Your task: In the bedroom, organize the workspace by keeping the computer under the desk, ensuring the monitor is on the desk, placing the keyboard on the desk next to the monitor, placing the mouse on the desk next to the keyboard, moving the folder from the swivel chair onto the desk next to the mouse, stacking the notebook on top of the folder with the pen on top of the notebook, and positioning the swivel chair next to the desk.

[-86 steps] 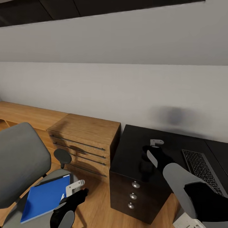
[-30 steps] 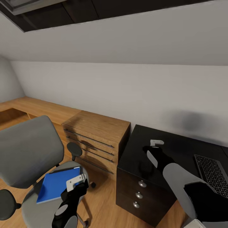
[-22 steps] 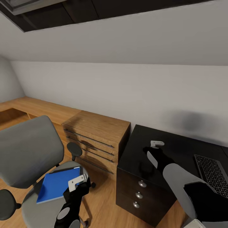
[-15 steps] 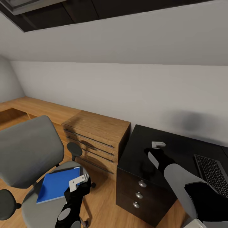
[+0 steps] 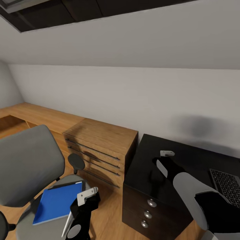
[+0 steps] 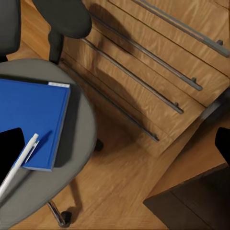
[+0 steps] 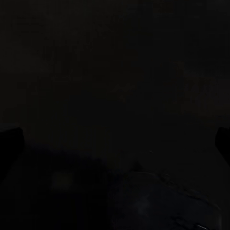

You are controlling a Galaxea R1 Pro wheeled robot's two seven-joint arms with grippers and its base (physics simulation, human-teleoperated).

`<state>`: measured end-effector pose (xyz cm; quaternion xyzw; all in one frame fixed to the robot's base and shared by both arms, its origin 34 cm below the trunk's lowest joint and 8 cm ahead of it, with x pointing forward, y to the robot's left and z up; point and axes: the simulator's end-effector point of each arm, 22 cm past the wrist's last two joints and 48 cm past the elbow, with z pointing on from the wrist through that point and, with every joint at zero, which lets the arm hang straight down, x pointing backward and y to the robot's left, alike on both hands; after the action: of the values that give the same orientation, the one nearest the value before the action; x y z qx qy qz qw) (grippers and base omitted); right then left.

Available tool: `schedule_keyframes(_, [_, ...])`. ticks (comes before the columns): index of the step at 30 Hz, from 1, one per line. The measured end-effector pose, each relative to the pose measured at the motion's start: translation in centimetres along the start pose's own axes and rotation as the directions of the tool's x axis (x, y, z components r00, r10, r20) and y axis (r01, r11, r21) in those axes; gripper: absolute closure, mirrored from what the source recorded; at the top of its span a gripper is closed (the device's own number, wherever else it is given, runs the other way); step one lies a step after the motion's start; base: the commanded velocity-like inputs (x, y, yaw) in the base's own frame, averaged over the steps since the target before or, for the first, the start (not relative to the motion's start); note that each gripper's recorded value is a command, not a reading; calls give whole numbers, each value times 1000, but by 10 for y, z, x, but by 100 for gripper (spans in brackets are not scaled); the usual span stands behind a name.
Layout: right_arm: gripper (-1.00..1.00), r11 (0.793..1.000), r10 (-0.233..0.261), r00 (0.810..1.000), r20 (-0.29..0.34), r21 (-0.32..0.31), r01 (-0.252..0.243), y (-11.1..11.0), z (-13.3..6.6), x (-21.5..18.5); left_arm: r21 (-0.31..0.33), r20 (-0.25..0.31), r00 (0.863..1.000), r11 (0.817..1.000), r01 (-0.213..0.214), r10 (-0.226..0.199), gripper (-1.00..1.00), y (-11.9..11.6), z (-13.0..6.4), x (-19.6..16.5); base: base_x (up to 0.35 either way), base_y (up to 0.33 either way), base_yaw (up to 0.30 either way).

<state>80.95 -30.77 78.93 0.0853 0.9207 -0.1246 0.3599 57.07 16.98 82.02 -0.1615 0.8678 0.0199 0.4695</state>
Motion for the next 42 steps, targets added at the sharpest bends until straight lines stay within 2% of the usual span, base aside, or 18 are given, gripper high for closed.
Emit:
schedule_keyframes(13, [-100, 1000, 2, 1000, 0, 19, -2, -15, 3, -1, -2, -6, 1000, 1000, -7, 7, -100, -5, -4, 4, 9, 0, 0])
schedule_keyframes(31, [-100, 1000, 4, 1000, -3, 20, -4, -11, 23, 19, 1, -5, 1000, 1000, -6, 6, -100, -3, 11, 27, 0, 0, 0])
schedule_keyframes(35, [-100, 1000, 12, 1000, -8, 21, -12, -11, 25, 21, 1, -5, 1000, 1000, -6, 6, -100, -3, 12, 28, 0, 0, 0])
schedule_keyframes(42, [-100, 998, 53, 998, -42, 26, -52, -16, 26, 28, 1, -5, 1000, 1000, -6, 6, -100, -3, 12, 28, 0, 0, 0])
